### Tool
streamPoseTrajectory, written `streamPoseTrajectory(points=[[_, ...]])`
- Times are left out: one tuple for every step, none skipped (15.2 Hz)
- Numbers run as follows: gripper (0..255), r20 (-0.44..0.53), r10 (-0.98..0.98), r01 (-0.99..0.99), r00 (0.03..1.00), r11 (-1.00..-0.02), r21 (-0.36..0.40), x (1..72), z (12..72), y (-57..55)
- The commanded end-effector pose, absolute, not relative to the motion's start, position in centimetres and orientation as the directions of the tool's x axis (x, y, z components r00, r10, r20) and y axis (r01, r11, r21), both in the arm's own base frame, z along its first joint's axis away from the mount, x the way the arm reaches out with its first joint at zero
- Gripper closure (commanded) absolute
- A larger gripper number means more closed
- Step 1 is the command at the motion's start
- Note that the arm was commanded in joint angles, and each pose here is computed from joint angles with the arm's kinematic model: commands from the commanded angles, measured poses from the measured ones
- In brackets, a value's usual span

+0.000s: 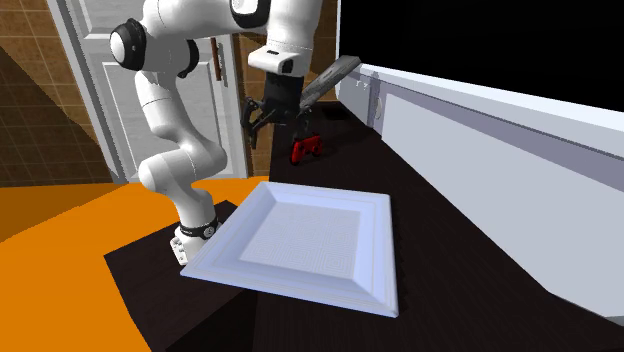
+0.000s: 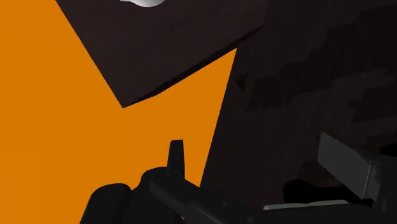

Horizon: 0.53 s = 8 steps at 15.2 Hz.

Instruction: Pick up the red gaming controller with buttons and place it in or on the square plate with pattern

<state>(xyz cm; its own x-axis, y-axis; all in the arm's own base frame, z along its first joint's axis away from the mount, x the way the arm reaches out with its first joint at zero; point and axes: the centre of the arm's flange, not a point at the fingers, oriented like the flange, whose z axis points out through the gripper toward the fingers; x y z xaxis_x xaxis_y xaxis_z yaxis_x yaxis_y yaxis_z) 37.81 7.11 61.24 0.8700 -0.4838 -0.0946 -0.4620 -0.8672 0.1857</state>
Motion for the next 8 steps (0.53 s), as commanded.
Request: streamPoseTrajectory(points=[[0,-0.054,-0.516,-0.506,0.855,-0.852,0.135,39.3,62.4,8.0],[0,-0.039,-0.532,-0.525,0.846,-0.843,0.116,40.0,63.0,8.5],[0,-0.025,-0.548,-0.544,0.836,-0.834,0.097,40.7,63.6,8.9],[0,-0.011,-0.564,-0.562,0.826,-0.824,0.077,41.4,64.3,9.4],[0,-0.001,-0.576,-0.575,0.818,-0.816,0.062,41.9,64.8,9.7],[0,-0.001,-0.576,-0.575,0.818,-0.816,0.062,41.8,64.2,9.6],[0,-0.001,-0.576,-0.575,0.818,-0.816,0.062,41.8,63.7,9.6],[0,-0.001,-0.576,-0.575,0.818,-0.816,0.062,41.8,63.2,9.6]])
